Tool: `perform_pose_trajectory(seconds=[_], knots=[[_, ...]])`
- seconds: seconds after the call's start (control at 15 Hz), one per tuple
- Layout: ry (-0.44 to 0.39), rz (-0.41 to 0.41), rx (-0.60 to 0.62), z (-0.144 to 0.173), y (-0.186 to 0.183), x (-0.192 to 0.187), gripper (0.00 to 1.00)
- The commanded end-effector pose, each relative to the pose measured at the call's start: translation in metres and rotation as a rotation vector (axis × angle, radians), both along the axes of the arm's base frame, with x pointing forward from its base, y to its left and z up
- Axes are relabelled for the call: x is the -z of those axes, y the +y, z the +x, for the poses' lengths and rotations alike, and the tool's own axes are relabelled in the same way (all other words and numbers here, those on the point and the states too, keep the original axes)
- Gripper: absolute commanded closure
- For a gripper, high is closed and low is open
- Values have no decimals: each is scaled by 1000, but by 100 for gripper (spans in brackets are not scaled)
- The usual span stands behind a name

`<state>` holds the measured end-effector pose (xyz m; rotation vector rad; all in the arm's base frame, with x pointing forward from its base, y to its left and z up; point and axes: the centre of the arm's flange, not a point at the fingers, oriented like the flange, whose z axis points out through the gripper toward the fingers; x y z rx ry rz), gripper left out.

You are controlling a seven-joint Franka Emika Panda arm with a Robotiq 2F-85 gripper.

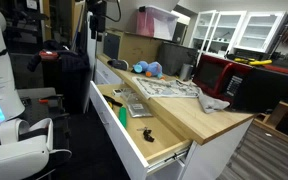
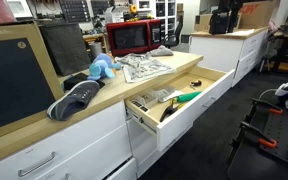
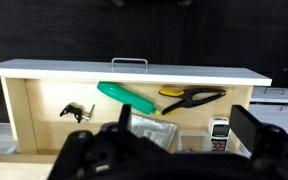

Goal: Push closed the top right drawer of the chest of drawers

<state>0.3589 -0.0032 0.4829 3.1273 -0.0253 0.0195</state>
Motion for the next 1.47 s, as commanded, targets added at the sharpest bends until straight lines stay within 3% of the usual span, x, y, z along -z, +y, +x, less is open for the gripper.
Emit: perform_pose_trajectory(seconds=[0.0,1.4], knots=[[0,0,0,0,0,0,0],[0,0,0,0,0,0,0]])
